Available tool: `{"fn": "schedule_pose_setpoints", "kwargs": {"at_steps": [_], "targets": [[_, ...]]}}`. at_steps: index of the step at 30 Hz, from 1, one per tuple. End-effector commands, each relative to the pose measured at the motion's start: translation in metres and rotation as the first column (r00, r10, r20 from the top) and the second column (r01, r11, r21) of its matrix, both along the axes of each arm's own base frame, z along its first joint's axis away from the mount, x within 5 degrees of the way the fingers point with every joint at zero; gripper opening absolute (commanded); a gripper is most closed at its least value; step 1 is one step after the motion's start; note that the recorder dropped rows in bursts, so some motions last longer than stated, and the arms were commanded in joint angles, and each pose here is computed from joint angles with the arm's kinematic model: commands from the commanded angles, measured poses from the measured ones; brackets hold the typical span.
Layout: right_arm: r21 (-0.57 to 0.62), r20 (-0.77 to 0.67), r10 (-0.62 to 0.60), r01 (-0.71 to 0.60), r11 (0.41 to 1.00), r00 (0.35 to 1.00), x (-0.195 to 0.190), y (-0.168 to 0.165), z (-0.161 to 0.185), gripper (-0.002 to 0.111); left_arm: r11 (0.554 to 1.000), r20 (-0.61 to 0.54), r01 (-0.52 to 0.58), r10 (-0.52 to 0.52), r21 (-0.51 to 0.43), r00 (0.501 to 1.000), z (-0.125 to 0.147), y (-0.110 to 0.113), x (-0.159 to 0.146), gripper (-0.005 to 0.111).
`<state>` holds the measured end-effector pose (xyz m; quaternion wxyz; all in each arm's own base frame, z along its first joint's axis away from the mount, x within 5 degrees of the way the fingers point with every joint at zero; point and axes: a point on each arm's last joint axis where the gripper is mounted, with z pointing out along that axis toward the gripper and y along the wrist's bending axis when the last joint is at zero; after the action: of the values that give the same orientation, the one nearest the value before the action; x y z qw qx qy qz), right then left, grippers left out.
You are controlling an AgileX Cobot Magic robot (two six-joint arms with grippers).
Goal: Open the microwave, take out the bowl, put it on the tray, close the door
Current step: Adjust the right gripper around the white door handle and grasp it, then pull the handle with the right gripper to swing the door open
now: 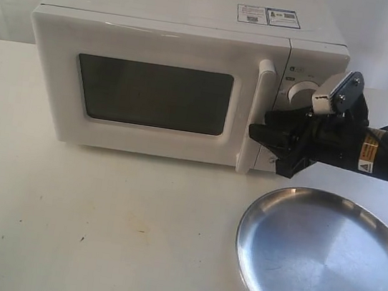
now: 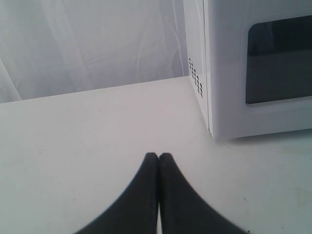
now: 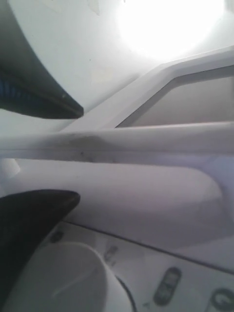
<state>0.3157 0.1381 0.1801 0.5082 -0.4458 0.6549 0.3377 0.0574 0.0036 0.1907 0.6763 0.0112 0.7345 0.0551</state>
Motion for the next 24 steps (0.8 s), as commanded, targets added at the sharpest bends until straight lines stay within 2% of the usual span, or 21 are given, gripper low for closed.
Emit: {"fn": "schedule_pose_setpoints", "kwargs": {"at_steps": [1,8,16,19,21,24], "targets": [[0.073,0.055,0.14,-0.144,0.987,0.989,-0.008,0.01,0.011,0.041,1.0,0.009,0.004,-0.004,-0.007,1.0,0.001,0.0,0.0,0.0],[0.095,0.035,0.209,-0.211,0.973,0.977,-0.017,0.022,0.012,0.041,1.0,0.009,0.004,-0.004,-0.007,1.0,0.001,0.0,0.0,0.0],[0.014,0.018,0.204,-0.204,0.979,0.979,-0.023,0.041,0.005,0.04,1.0,0.009,0.004,-0.004,-0.007,1.0,0.001,0.0,0.0,0.0],[0.0,0.04,0.206,-0.206,0.979,0.978,-0.023,0.043,0.005,0.025,1.0,0.009,0.004,-0.004,-0.007,1.0,0.001,0.0,0.0,0.0],[-0.009,0.061,0.209,-0.209,0.978,0.976,-0.023,0.043,0.005,0.0,1.0,0.009,0.004,-0.004,-0.007,1.0,0.001,0.0,0.0,0.0],[-0.01,0.065,0.21,-0.21,0.978,0.976,-0.023,0.043,0.005,0.0,1.0,0.009,0.004,-0.004,-0.007,1.0,0.001,0.0,0.0,0.0]]}}
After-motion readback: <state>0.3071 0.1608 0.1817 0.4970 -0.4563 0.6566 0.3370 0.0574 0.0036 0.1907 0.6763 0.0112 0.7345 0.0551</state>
